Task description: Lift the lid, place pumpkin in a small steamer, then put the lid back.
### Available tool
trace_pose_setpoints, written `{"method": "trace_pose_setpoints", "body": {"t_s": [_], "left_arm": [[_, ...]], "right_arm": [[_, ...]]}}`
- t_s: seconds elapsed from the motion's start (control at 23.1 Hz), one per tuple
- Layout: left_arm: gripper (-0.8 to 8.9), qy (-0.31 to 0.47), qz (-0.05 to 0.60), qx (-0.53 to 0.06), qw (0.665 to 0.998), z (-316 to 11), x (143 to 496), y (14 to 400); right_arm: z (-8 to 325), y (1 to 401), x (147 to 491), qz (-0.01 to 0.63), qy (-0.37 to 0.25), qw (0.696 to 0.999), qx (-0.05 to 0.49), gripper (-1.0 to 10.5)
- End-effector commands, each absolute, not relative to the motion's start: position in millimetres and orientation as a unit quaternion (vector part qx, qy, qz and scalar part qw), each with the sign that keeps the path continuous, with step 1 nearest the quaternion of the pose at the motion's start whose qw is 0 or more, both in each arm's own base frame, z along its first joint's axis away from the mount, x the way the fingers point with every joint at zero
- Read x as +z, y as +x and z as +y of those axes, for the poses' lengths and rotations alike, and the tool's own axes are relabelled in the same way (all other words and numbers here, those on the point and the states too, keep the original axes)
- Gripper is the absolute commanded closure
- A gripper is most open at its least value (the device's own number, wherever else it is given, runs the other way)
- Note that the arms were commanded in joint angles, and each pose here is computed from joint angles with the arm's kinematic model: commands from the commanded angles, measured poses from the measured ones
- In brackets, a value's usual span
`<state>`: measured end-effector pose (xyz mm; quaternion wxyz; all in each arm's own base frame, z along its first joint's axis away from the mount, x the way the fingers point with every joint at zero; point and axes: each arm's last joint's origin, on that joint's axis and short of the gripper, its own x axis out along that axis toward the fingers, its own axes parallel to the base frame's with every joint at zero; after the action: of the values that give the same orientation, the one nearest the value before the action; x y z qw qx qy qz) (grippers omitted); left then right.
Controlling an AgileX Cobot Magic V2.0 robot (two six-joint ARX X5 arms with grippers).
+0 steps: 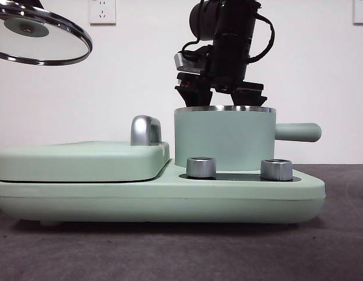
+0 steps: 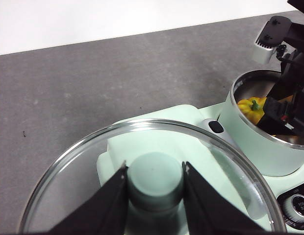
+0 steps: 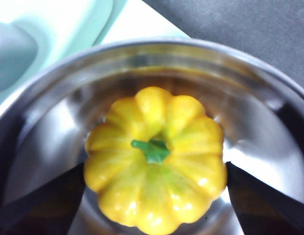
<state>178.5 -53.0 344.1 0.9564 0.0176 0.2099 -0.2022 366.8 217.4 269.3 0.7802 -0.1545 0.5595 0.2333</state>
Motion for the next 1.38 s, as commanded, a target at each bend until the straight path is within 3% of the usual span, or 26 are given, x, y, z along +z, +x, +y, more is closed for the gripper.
{"method": "trace_pose_setpoints", "body": {"t_s": [0.04,0.3,0.56,0.69,1.04,1.38], "left_arm": [[8.02,0.018,0.189,-0.203,0.961,-54,352,180],[8.02,0.018,0.189,-0.203,0.961,-54,352,180],[8.02,0.018,0.189,-0.203,0.961,-54,352,180],[8.02,0.018,0.189,-0.203,0.961,-54,352,180],[8.02,0.018,0.189,-0.204,0.96,-54,352,180],[8.03,0.02,0.209,-0.226,0.951,-63,345,188]], "right_arm": [[223,370,267,0.559,-0.159,0.778,0.24,4.9],[222,368,276,0.546,-0.158,0.787,0.239,4.7],[204,339,345,0.46,-0.126,0.845,0.243,4.9],[190,317,360,0.406,-0.117,0.874,0.24,5.0],[135,226,333,0.277,-0.044,0.929,0.242,5.4],[87,150,292,0.244,-0.04,0.946,0.208,6.3]]}}
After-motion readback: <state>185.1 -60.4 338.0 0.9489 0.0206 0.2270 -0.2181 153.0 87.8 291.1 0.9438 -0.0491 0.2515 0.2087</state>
